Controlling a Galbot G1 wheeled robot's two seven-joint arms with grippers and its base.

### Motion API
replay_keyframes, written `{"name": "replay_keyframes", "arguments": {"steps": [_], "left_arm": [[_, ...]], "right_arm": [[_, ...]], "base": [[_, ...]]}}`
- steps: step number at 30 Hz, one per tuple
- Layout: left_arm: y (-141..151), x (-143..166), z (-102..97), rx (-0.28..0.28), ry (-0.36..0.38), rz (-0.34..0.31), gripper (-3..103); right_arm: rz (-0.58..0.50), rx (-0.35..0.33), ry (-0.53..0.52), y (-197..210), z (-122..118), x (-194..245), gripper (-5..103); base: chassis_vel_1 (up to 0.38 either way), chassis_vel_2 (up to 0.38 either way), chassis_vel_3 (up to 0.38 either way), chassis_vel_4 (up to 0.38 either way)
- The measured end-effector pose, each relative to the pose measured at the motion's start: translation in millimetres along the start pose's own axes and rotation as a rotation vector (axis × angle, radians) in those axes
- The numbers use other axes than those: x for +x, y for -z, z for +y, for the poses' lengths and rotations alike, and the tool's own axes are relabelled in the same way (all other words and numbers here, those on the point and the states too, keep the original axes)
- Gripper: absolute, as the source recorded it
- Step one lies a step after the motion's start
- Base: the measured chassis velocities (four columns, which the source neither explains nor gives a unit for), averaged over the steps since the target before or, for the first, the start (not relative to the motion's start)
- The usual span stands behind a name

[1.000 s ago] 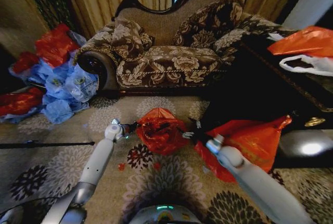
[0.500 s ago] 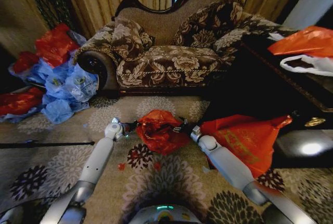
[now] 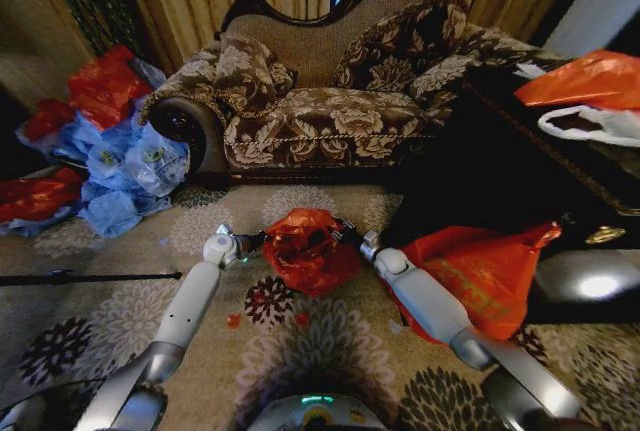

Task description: Place a garbage bag over the trash bin.

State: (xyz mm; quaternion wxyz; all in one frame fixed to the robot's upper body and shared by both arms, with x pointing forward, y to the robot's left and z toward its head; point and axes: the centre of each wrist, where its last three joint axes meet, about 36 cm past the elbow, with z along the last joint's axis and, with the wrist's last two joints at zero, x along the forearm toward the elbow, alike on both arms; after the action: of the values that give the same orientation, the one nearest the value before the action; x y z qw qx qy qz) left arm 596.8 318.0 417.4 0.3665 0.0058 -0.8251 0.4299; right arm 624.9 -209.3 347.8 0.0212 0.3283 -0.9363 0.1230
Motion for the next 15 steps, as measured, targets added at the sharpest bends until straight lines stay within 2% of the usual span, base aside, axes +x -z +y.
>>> {"name": "replay_keyframes", "arguments": {"steps": [1, 3, 4, 5, 15], "left_arm": [[1, -3, 0.5, 0.002, 0.005, -0.003, 0], [2, -4, 0.5, 0.004, 0.007, -0.004, 0], [2, -6, -0.4, 0.006, 0.006, -0.005, 0], [2, -7, -1.0, 0.006, 0.006, -0.005, 0], [7, -22, -0.5, 0.011, 0.026, -0.029, 0]], "right_arm": [[-0.003, -0.005, -0.017, -2, -1, -4, 20], [-0.004, -0.008, -0.026, -3, 0, -6, 20], [-0.005, -0.014, -0.041, -6, 0, -11, 9], [-0.005, -0.019, -0.050, -8, 1, -13, 4], [-0.011, -0.050, -0.087, -23, 9, -29, 0]], "base": [[0.000, 0.000, 0.000, 0.000], [0.000, 0.000, 0.000, 0.000], [0.000, 0.000, 0.000, 0.000], [0.000, 0.000, 0.000, 0.000], [0.000, 0.000, 0.000, 0.000]]}}
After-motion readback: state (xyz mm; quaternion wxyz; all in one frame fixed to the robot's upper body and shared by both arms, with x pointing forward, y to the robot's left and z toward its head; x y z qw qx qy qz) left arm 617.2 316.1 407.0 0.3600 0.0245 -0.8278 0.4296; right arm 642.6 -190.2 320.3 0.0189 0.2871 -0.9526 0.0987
